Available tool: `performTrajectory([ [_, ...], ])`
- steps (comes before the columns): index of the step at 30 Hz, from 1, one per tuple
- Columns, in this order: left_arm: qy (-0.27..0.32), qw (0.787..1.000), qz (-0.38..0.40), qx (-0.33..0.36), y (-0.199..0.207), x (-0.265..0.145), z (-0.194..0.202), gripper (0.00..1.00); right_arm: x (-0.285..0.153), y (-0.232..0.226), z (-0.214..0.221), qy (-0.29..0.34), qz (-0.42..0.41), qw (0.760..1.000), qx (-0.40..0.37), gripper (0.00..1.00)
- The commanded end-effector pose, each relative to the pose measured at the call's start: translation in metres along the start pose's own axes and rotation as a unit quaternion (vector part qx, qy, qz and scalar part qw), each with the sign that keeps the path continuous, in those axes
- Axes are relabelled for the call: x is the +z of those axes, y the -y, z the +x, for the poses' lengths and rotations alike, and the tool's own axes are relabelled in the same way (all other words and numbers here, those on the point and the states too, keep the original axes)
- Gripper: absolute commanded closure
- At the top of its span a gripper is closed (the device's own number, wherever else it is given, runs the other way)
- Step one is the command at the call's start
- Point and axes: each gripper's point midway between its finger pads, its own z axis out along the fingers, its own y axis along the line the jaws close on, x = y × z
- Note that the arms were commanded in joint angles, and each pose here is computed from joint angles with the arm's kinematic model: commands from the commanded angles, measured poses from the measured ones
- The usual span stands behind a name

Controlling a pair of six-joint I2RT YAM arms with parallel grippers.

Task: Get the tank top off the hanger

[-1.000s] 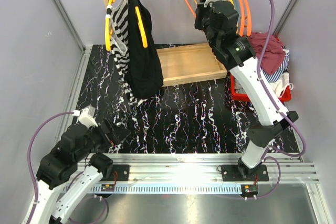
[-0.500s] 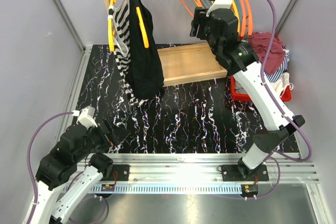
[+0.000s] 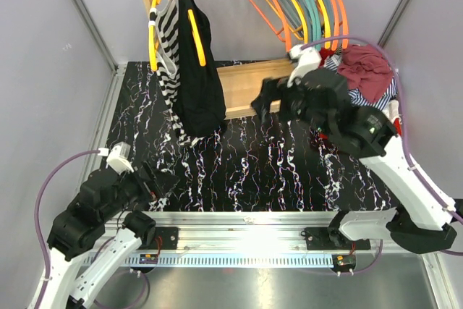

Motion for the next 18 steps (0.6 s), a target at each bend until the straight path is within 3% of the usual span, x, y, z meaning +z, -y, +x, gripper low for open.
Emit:
performTrajectory([
  [1, 0.025, 0.999, 0.028, 0.025, 0.021, 0.004, -0.022, 0.01, 0.009, -0.053, 0.046, -0.086, -0.064, 0.994, -0.011, 0.00],
  [5, 0.022, 0.999, 0.033, 0.037, 0.026, 0.004, -0.025, 0.01, 0.037, -0.079, 0.012, -0.036, -0.063, 0.996, -0.048, 0.00],
  [8, 0.026, 0.998, 0.033, 0.036, 0.025, 0.000, -0.026, 0.01, 0.069, -0.092, -0.029, 0.026, -0.038, 0.997, -0.069, 0.00],
  [9, 0.028, 0.998, 0.033, 0.035, 0.025, -0.001, -0.026, 0.01, 0.065, -0.100, -0.060, 0.066, -0.041, 0.995, -0.060, 0.00],
  [12, 0.037, 0.998, 0.033, 0.030, 0.023, -0.008, -0.026, 0.01, 0.113, -0.110, -0.074, 0.095, -0.002, 0.992, -0.077, 0.00],
  [18, 0.050, 0.998, 0.027, 0.024, 0.018, -0.020, -0.026, 0.01, 0.153, -0.114, -0.098, 0.157, 0.038, 0.984, -0.076, 0.00],
])
